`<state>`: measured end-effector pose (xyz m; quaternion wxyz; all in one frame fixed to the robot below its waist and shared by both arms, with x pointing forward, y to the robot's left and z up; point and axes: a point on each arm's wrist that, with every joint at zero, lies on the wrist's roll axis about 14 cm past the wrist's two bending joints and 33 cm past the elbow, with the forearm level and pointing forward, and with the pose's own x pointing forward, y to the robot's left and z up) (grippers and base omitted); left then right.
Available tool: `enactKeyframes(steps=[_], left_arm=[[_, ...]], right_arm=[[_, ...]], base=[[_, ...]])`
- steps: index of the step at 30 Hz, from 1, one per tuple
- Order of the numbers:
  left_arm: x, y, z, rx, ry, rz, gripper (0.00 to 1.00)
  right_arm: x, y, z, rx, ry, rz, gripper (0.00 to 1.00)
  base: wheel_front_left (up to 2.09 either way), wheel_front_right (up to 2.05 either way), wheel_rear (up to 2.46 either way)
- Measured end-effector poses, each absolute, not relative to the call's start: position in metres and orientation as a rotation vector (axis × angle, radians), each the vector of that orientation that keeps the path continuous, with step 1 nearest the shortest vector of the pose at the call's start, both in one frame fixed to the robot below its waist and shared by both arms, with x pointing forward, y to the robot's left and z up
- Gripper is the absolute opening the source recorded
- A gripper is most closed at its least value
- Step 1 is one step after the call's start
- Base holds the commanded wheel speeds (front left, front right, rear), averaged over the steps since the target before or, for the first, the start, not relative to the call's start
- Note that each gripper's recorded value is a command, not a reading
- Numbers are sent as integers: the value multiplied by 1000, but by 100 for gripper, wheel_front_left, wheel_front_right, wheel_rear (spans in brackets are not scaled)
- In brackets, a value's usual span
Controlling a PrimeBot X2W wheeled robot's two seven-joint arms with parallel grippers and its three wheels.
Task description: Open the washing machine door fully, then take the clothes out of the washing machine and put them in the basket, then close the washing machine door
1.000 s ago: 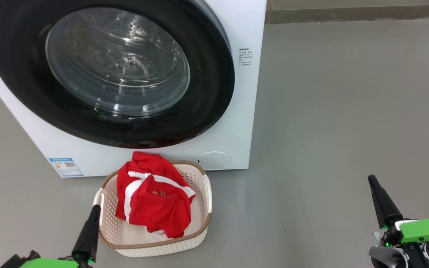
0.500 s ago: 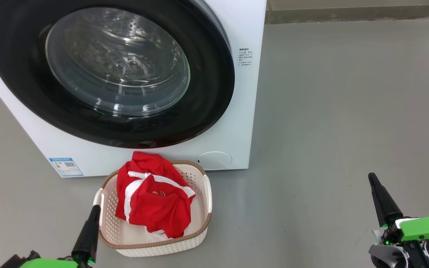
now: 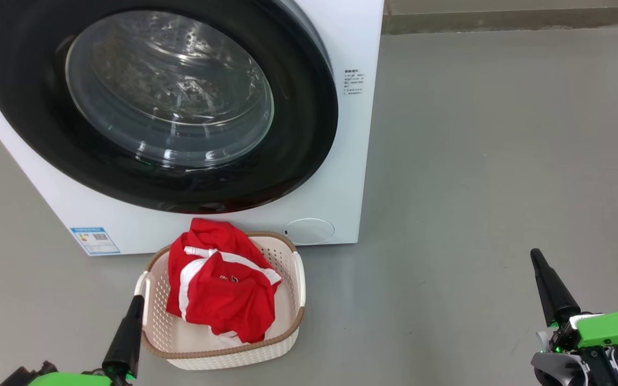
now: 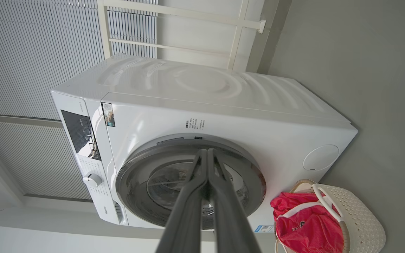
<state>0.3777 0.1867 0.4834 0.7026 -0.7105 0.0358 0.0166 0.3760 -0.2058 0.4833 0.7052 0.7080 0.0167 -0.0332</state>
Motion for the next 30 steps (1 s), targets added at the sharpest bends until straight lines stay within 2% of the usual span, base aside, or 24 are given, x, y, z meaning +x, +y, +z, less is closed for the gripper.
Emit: enactKeyframes(steps=[30], left_arm=[[378, 188, 483, -1583, 77, 40, 0]], right_arm=[[376, -206, 483, 1576, 37, -74, 0]], base=[[0, 0, 0]])
